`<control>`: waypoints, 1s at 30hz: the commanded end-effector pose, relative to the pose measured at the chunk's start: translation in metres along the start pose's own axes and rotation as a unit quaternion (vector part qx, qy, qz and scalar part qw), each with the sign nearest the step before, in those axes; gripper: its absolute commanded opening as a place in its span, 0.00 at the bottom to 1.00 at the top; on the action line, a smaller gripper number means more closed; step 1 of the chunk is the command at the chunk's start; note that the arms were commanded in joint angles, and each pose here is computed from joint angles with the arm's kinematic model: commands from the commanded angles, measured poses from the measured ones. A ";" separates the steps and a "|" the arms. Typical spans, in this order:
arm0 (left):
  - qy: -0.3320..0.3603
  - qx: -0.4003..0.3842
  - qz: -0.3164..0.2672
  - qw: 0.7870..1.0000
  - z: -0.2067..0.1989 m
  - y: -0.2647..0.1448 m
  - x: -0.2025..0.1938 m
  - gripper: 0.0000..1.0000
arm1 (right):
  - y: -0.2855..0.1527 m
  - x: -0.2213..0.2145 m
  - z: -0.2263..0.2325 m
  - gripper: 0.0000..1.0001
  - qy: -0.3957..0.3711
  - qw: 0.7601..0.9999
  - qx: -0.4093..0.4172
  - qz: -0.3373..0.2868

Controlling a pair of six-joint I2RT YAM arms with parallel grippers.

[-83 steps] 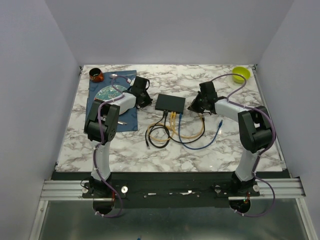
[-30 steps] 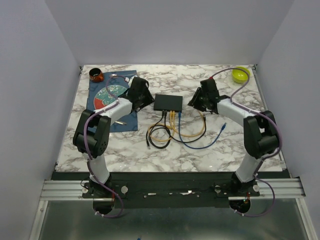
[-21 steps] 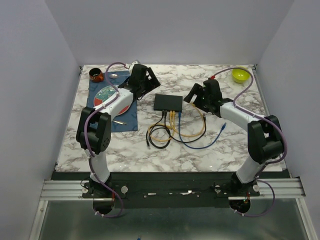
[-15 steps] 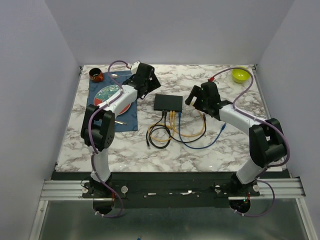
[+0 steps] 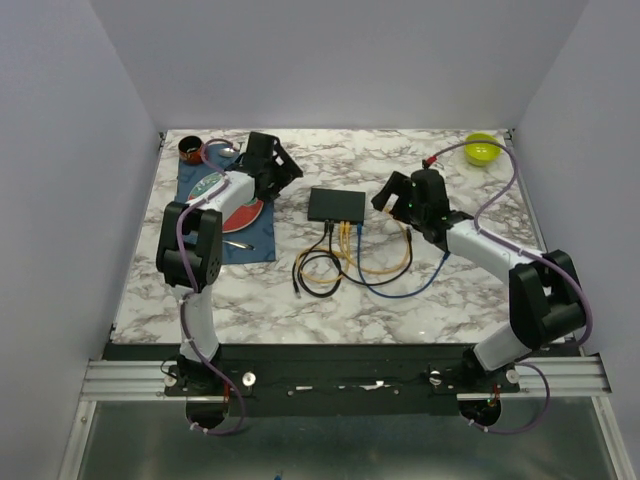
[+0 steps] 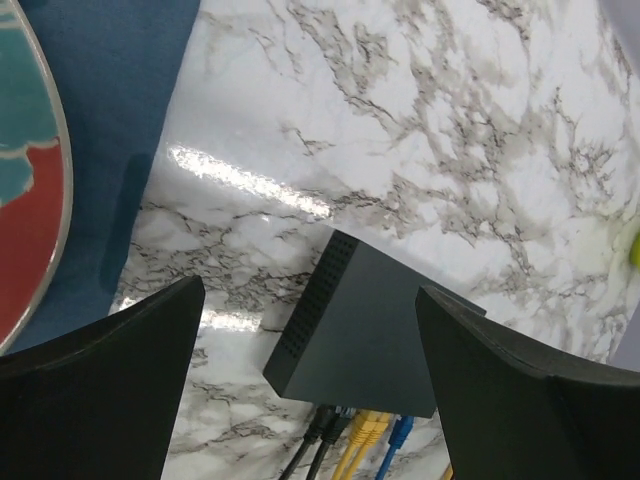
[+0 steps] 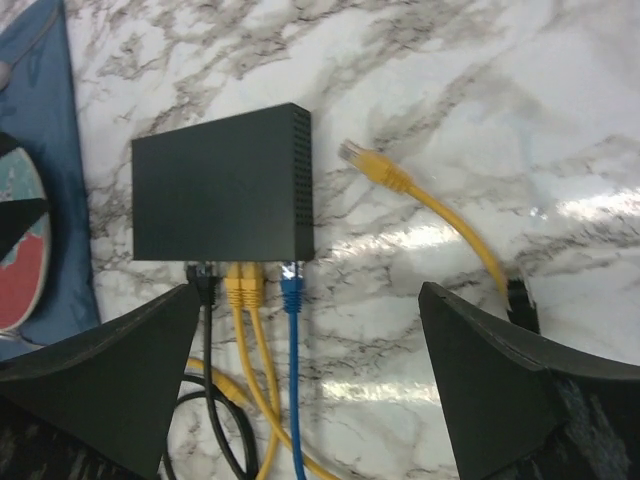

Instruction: Pull the plug from the switch port

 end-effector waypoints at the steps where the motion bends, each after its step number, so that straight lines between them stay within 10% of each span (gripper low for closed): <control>1: 0.047 -0.061 0.085 0.993 -0.030 -0.001 -0.033 0.99 | 0.006 0.010 0.020 0.99 -0.012 0.997 0.054 0.045; 15: 0.162 -0.127 0.148 0.967 -0.048 0.014 -0.091 0.66 | 0.031 -0.038 0.039 0.78 0.056 0.978 0.148 0.133; 22: 0.154 -0.109 0.165 0.968 -0.031 0.027 -0.101 0.19 | 0.039 -0.050 0.040 0.58 0.086 0.972 0.161 0.149; 30: 0.151 -0.074 0.169 0.971 -0.014 0.035 -0.106 0.14 | 0.051 -0.068 0.028 0.57 0.109 0.969 0.138 0.174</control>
Point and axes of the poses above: each gripper's point midway between its finger pads, its own y axis out along the fingers, its own z axis along the line the jaws close on, x = y × z, the point moved 5 cm from there along -y, back along the fingers, and after that the axes turned 12 degrees about -y, right-handed, at the moved point
